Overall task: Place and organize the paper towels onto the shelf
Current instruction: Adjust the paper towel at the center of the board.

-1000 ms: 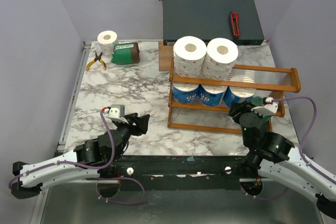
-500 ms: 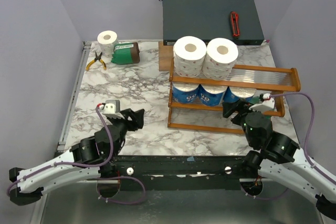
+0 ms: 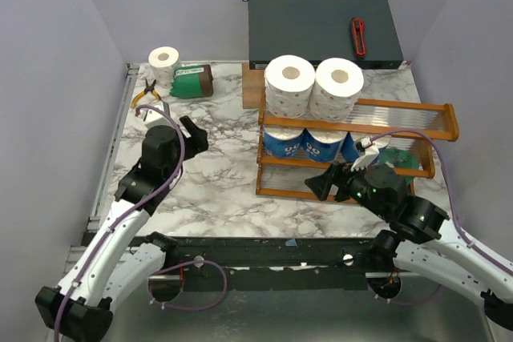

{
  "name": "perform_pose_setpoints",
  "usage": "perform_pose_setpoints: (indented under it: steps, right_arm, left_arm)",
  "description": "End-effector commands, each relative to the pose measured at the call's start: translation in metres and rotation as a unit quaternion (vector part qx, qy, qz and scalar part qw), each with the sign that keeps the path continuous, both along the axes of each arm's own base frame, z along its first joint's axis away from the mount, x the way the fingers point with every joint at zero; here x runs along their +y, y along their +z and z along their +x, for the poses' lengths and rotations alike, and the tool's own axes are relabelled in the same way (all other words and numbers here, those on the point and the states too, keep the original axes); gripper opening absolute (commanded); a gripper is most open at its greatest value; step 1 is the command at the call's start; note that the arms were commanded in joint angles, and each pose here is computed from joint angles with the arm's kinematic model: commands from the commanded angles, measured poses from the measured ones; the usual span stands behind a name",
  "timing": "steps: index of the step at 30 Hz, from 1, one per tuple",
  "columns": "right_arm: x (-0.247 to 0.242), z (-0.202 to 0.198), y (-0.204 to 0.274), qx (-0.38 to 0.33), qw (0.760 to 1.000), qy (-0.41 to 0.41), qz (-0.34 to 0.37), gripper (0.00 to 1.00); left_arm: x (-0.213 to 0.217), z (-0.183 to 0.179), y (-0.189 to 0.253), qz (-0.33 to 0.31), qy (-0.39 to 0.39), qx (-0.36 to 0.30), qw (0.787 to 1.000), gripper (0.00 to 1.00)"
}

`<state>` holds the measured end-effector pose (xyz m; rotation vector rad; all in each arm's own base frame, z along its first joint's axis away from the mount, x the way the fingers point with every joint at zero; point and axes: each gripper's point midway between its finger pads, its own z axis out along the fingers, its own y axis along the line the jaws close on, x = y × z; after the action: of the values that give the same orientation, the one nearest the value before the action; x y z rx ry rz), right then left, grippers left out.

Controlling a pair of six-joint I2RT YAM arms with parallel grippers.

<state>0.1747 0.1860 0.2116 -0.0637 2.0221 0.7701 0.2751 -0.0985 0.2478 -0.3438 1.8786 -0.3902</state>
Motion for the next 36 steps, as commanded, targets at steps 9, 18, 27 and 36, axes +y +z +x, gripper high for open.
perform_pose_setpoints:
  steps: [9, 18, 27, 36]
  right_arm:
    - [0.019, -0.027, -0.003, 0.002, 0.995, 0.084, 0.056, 0.88]
    - [0.007, -0.019, -0.014, 0.006, 0.997, 0.031, 0.072, 0.88]
    - [0.0, -0.011, -0.018, 0.006, 0.998, -0.001, 0.068, 0.88]
    - [0.001, -0.012, -0.012, 0.008, 0.997, 0.001, 0.07, 0.88]
  left_arm:
    - [0.001, 0.047, 0.006, -0.163, -0.056, 0.029, 0.985, 0.76]
    - [-0.031, 0.038, 0.005, -0.208, -0.169, 0.018, 0.963, 0.78]
    - [-0.064, 0.007, 0.061, -0.098, -0.257, -0.124, 0.954, 0.77]
    - [-0.102, 0.004, 0.084, -0.027, -0.274, -0.126, 0.953, 0.77]
